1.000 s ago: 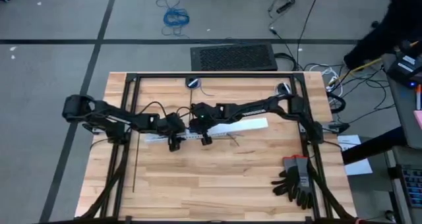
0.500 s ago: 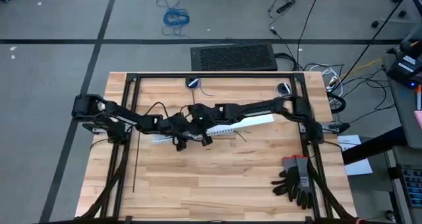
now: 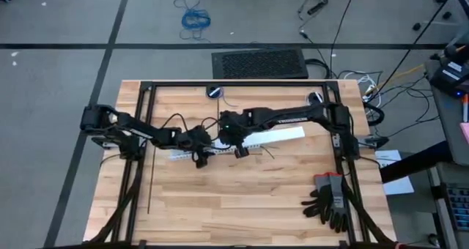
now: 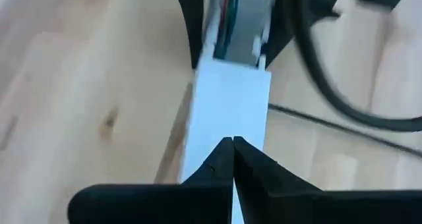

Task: Ziptie cables
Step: Close the cable duct

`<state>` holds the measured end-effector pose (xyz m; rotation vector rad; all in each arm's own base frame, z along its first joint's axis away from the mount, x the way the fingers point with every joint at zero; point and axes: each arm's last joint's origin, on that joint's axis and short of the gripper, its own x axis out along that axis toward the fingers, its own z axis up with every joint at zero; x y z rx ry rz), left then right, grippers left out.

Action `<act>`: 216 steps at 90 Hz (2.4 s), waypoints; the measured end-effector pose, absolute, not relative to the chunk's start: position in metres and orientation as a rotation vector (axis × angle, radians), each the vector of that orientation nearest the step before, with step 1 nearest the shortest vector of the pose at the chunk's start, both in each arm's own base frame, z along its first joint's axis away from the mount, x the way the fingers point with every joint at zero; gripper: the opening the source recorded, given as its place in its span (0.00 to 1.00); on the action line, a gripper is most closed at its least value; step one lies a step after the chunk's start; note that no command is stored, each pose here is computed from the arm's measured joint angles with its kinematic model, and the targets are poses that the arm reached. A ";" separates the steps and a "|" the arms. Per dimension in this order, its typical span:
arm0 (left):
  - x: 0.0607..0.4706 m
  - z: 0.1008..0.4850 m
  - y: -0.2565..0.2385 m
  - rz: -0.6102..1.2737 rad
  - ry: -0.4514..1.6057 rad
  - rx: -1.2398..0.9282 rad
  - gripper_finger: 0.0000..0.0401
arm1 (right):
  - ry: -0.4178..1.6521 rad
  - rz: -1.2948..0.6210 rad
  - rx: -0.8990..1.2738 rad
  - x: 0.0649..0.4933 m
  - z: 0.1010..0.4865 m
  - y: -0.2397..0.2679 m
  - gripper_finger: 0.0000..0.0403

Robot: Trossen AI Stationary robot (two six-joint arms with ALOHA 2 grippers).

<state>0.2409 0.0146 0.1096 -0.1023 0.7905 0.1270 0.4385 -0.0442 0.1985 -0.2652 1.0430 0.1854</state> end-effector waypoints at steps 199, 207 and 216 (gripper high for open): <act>0.253 0.115 0.016 0.171 0.778 -0.128 0.60 | 0.893 0.304 -0.281 0.471 0.169 -0.034 0.00; 0.253 0.115 0.016 0.169 0.776 -0.128 0.60 | 0.897 0.321 -0.264 0.472 0.165 -0.036 0.00; 0.253 0.115 0.016 0.169 0.774 -0.128 0.60 | 0.904 0.324 -0.247 0.472 0.160 -0.038 0.00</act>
